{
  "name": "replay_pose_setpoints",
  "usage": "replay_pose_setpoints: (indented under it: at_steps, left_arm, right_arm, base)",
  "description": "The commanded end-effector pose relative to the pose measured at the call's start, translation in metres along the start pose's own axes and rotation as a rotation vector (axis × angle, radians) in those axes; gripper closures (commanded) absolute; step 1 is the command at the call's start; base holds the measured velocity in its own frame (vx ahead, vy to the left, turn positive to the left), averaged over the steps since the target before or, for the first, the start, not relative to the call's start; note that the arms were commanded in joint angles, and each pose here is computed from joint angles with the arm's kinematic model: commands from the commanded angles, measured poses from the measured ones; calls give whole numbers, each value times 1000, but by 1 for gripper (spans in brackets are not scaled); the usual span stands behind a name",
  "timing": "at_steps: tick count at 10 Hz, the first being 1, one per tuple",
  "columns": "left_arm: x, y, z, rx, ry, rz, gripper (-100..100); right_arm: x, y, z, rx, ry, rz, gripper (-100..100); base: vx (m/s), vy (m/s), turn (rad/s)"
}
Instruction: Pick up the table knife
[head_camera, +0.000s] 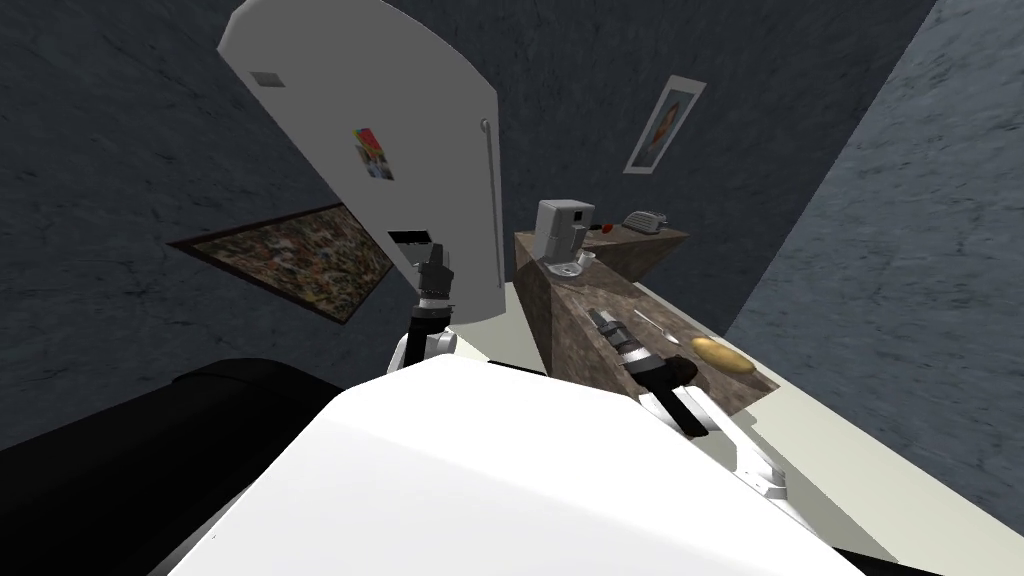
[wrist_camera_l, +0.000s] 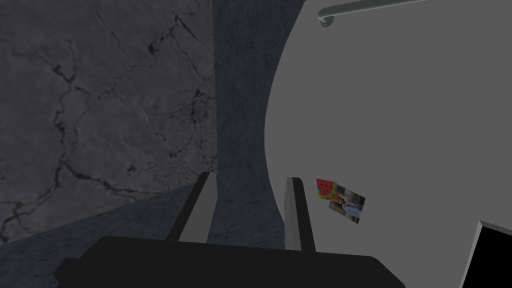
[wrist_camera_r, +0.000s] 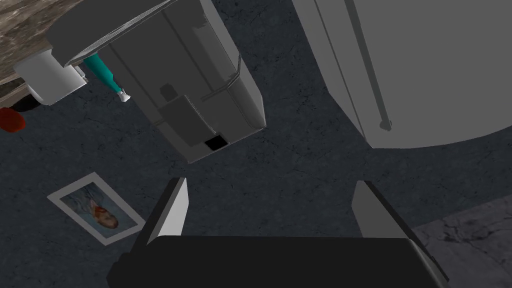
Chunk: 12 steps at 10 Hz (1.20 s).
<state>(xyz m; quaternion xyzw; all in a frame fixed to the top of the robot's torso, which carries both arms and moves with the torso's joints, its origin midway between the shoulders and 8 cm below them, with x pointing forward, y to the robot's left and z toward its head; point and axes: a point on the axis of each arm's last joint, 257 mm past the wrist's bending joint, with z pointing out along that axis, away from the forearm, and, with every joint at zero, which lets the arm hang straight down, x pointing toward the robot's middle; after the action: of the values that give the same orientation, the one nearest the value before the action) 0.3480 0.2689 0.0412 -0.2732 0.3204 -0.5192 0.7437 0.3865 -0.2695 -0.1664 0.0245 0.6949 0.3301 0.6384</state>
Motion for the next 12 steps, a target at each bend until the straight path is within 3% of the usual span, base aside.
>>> replay_pose_setpoints:
  at_steps: [1, 6, 9, 11, 12]
  left_arm:
    - [0, 0, 0, 0, 0, 0, 0]
    - [0, 0, 0, 0, 0, 0, 0]
    - [0, 0, 0, 0, 0, 0, 0]
    - [0, 0, 0, 0, 0, 0, 0]
    - [0, 0, 0, 0, 0, 0, 0]
  right_arm:
    - [5, -9, -4, 15, 34, -24, -100]
    - [35, -64, -32, 123, 206, -115, -100]
    - [40, -79, -42, 149, 258, -146, -100]
    - [52, -106, -63, 208, 338, -178, -100]
    - [51, -107, -64, 207, 344, -186, -100]
  base:
    - [15, 3, 72]
    - [26, 9, 130]
    - [30, 11, 72]
    - [36, 10, 131]
    - [34, 12, 81]
